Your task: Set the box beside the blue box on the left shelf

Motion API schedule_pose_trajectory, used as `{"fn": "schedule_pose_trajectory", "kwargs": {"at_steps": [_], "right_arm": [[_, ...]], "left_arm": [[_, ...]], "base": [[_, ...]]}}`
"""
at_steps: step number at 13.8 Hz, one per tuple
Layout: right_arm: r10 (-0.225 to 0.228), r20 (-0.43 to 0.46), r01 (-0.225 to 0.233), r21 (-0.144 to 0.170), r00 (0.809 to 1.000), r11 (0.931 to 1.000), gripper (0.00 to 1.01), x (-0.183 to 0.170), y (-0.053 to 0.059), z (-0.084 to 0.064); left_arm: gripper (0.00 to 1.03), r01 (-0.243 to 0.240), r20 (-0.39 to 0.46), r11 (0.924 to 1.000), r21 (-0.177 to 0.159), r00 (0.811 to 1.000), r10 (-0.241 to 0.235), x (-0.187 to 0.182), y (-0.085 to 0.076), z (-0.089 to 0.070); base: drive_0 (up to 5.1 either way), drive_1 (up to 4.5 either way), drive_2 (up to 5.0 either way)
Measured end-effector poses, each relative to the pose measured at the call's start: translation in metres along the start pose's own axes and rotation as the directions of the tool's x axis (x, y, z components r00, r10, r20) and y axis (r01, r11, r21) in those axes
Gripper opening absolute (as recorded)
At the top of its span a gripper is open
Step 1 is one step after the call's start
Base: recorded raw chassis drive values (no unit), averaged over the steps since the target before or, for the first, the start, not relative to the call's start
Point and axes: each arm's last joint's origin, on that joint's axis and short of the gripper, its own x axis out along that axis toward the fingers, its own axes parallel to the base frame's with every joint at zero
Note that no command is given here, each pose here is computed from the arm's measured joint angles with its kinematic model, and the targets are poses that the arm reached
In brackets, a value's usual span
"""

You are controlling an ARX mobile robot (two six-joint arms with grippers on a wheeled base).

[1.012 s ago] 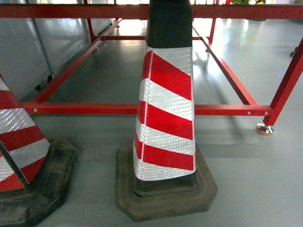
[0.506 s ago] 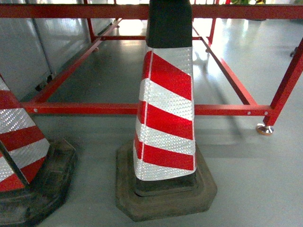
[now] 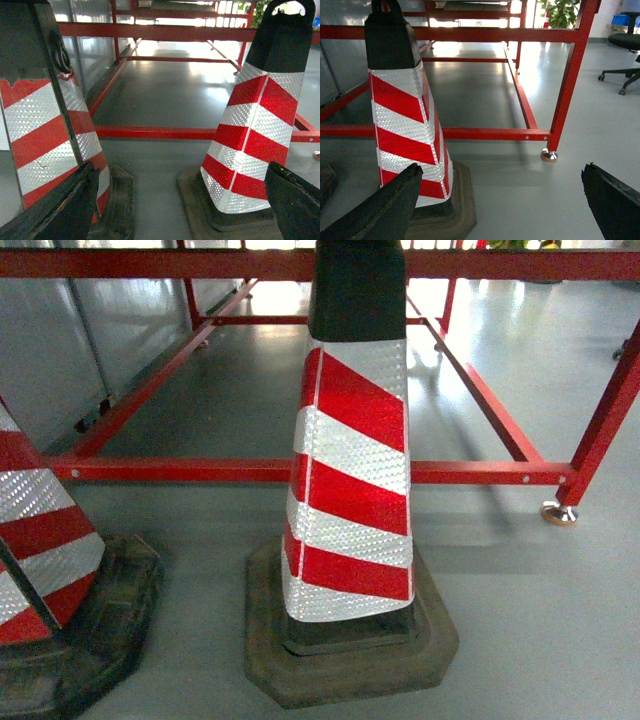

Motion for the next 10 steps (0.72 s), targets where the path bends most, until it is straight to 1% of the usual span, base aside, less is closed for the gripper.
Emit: {"fn": "schedule_pose_trajectory", "kwargs": {"at_steps": [5, 8, 10], "right_arm": [[0.000, -0.002, 0.000, 0.000, 1.000, 1.0000, 0.98, 0.0000, 0.0000, -0.0002], [-0.001, 0.001, 0.001, 0.000, 1.000, 1.0000, 0.98, 0.0000, 0.0000, 0.0001], [0.001, -0.002, -0.001, -0.004, 1.000, 1.0000, 0.98, 0.0000, 0.0000, -0.0001]], "left_arm": [[0.98, 0.001, -0.003, 1.0000, 0.000, 1.000, -0.001, 0.0000, 0.0000, -0.0003], [0.98, 0.001, -0.001, 1.0000, 0.010, 1.000, -0.001, 0.0000, 0.0000, -0.0001], [0.98, -0.001, 0.000, 1.0000, 0.010, 1.000, 0.001, 0.0000, 0.0000, 0.0000]], "base": [[0.0, 0.00, 0.0], [0.0, 0.00, 0.0], [0.0, 0.00, 0.0]]}}
